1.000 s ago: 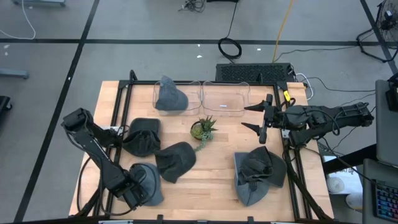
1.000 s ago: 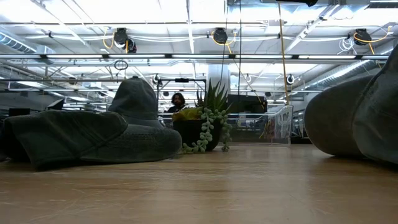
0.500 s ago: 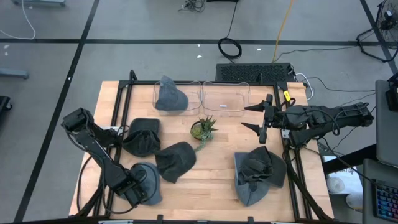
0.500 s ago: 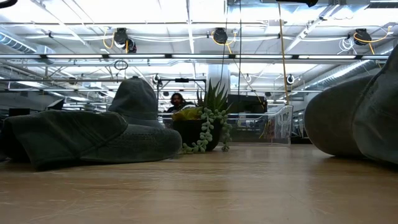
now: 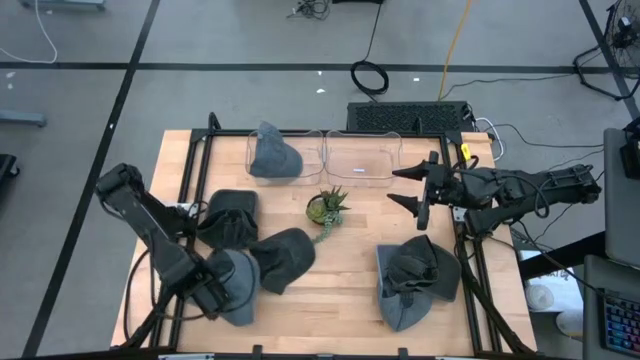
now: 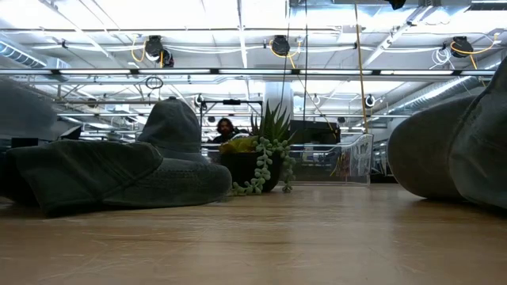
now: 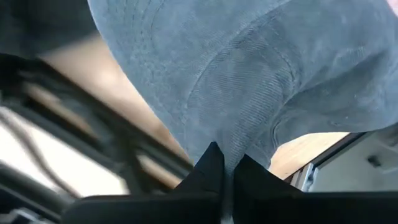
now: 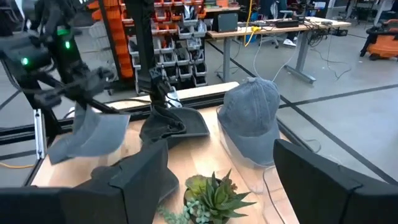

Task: Pick & Place hat
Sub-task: Put the left gray cap into the left transparent bin

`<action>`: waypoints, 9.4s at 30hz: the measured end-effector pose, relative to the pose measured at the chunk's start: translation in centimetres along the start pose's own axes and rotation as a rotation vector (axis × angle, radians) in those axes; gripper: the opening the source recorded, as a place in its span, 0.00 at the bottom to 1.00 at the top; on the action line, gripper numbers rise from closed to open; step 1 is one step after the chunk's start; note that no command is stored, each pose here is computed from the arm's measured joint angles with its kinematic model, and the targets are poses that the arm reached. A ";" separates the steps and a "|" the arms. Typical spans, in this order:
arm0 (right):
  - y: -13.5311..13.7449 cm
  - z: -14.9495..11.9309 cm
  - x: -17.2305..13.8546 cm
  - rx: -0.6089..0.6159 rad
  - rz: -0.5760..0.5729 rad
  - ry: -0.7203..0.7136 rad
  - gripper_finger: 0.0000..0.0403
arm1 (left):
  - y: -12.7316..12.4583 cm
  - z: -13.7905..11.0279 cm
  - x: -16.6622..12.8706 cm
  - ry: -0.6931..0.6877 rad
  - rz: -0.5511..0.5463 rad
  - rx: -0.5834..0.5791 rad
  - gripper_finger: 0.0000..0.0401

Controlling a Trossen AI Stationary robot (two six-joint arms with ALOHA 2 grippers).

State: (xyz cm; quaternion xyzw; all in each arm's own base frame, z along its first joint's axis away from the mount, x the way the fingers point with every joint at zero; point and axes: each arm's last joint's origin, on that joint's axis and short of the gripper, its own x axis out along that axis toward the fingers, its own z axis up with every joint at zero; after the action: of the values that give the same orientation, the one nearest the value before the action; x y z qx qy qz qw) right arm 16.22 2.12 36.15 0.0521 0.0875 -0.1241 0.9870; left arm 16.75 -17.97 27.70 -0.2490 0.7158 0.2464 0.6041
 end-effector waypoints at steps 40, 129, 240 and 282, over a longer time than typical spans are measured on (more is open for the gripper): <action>0.2 1.8 0.8 0.421 -0.059 -0.202 0.69 | 8.2 13.8 -18.5 -0.853 0.281 0.466 0.00; -0.7 1.1 -2.2 0.474 0.627 0.130 0.00 | 3.6 22.0 -21.3 -0.989 -0.447 0.640 0.64; -1.2 1.4 -2.3 0.165 0.387 -0.052 0.27 | 20.8 22.9 -26.0 -1.286 -0.347 0.249 0.01; -0.4 0.4 1.1 0.099 0.330 0.038 0.24 | 24.4 33.6 -14.7 -0.569 -0.369 0.087 0.01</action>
State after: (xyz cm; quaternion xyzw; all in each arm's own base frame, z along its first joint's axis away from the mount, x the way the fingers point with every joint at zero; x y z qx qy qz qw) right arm 17.26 1.40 36.31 0.1168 0.0904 0.0366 0.9884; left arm 27.86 23.26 38.45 -0.2692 0.4713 0.1618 0.8242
